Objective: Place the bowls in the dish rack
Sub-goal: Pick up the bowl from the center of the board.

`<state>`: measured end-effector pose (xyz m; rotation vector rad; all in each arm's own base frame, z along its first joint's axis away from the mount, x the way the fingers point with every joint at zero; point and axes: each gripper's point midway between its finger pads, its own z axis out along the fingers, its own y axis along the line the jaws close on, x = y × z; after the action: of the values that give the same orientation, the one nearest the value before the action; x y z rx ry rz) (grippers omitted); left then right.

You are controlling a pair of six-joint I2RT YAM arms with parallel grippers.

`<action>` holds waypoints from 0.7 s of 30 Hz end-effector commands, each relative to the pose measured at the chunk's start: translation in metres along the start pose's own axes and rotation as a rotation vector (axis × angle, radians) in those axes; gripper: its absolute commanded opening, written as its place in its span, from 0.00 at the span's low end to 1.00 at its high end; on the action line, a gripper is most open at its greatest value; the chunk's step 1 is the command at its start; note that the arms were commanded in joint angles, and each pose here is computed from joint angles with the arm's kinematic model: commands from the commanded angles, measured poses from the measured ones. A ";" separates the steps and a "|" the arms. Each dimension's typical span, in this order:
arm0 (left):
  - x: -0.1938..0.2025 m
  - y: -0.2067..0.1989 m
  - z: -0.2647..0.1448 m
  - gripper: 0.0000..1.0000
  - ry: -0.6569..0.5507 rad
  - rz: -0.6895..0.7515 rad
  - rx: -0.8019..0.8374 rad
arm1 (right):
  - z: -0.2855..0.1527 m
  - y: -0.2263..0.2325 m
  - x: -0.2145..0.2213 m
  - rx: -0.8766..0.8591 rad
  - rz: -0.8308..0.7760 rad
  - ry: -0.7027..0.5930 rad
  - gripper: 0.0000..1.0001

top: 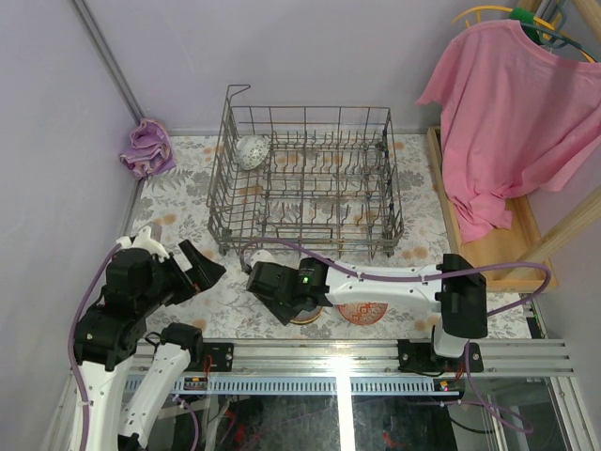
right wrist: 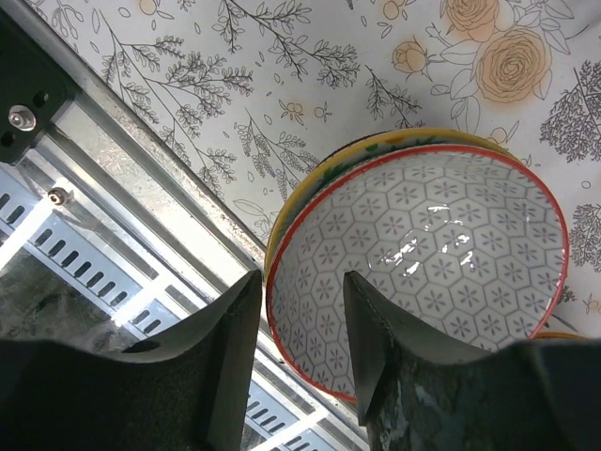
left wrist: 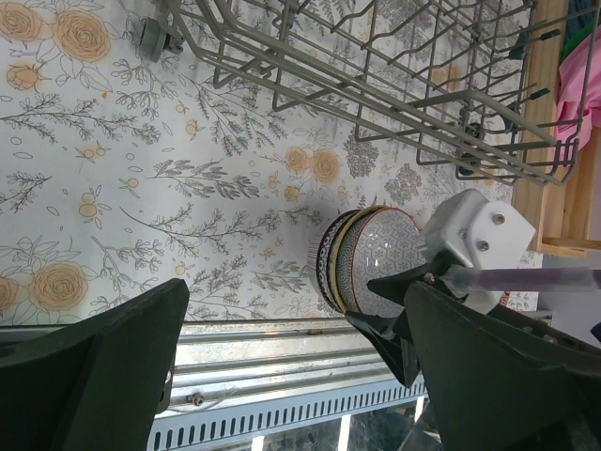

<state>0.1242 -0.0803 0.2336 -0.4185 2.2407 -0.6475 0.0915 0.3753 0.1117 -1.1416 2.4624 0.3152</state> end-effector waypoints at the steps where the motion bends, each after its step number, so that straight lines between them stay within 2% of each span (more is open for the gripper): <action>1: 0.001 -0.012 0.002 1.00 0.028 0.028 0.061 | -0.004 0.013 -0.014 -0.040 -0.019 -0.033 0.46; 10: -0.002 -0.013 0.002 1.00 0.029 0.030 0.058 | -0.008 0.018 -0.022 -0.061 -0.028 -0.055 0.16; 21: 0.000 -0.012 0.004 1.00 0.031 0.020 0.060 | -0.020 0.018 -0.030 -0.079 -0.019 -0.100 0.01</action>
<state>0.1278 -0.0809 0.2309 -0.4215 2.2637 -0.6394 0.0876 0.3835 0.1128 -1.1812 2.4565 0.3388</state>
